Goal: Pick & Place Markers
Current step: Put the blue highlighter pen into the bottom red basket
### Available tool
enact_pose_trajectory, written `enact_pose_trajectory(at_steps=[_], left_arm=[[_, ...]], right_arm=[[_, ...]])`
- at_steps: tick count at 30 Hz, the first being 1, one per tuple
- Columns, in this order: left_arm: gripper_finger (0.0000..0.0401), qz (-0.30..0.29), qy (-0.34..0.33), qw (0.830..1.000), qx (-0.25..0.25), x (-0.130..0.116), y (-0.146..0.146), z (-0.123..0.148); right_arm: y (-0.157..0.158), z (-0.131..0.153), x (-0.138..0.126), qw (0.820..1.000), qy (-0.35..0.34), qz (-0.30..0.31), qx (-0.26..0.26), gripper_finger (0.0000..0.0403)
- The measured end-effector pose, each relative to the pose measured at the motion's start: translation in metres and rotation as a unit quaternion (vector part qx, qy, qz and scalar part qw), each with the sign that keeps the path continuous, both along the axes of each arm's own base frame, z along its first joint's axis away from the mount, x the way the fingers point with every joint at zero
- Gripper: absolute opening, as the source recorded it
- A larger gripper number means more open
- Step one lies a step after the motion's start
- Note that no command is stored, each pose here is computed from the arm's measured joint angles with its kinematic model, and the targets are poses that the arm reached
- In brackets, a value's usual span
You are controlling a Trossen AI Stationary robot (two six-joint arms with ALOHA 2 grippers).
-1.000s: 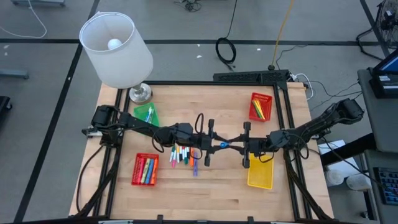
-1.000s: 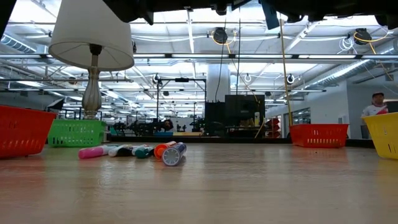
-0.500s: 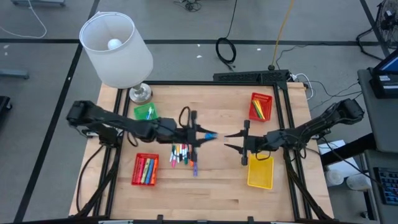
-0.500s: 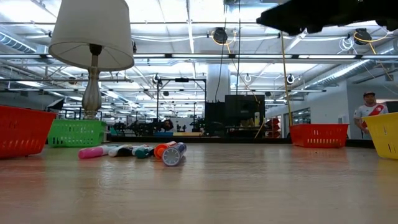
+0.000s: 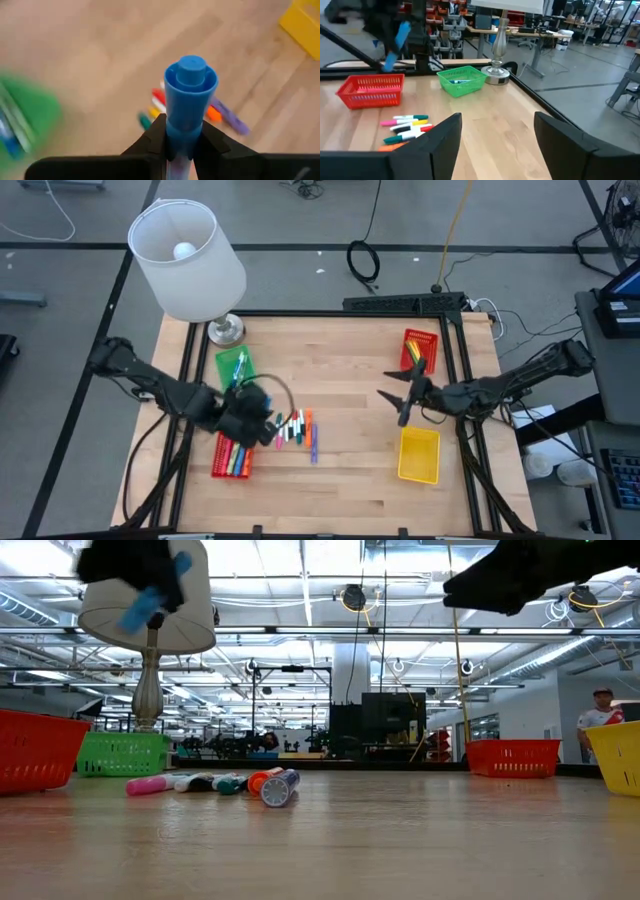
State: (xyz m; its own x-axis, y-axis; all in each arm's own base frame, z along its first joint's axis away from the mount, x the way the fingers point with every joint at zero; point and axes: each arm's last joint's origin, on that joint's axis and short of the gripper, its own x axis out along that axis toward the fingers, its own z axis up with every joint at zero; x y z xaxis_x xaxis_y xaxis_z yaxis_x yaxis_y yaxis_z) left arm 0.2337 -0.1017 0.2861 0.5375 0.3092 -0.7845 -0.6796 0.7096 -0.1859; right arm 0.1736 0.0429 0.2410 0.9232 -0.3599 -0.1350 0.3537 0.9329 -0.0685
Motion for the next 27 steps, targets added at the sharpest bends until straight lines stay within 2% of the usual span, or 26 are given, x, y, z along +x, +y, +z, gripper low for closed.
enact_pose_trajectory(at_steps=[2, 4, 9, 13, 17, 20, 27], left_arm=[[0.0059, 0.05, 0.013, 0.997, -0.057, -0.005, -0.012, -0.015], [0.0059, 0.073, 0.04, 0.992, -0.1, -0.014, -0.025, -0.031], [0.0059, 0.16, 0.111, 0.972, -0.131, -0.037, -0.039, -0.064], [0.0059, 0.205, 0.146, 0.954, -0.164, -0.052, -0.042, -0.079], [0.0059, 0.224, 0.17, 0.94, -0.192, -0.057, -0.045, -0.082], [0.0064, 0.221, 0.177, 0.939, -0.192, -0.058, -0.046, -0.083], [0.0162, 0.197, 0.188, 0.942, -0.193, -0.057, -0.046, -0.083]], right_arm=[[0.0, 0.001, -0.001, 1.0, -0.004, 0.0, 0.004, 0.023], [0.0, 0.001, -0.001, 1.0, -0.005, 0.0, 0.009, 0.0224], [0.0, 0.0, 0.0, 1.0, -0.001, 0.0, 0.008, 0.0214], [0.0, -0.001, 0.0, 1.0, 0.001, 0.002, 0.008, 0.0212], [0.0, -0.001, 0.001, 1.0, 0.003, 0.002, 0.007, 0.0212], [0.0, -0.001, 0.001, 1.0, 0.002, 0.002, 0.007, 0.0212], [0.0, -0.001, 0.001, 1.0, 0.002, 0.002, 0.007, 0.0212]])
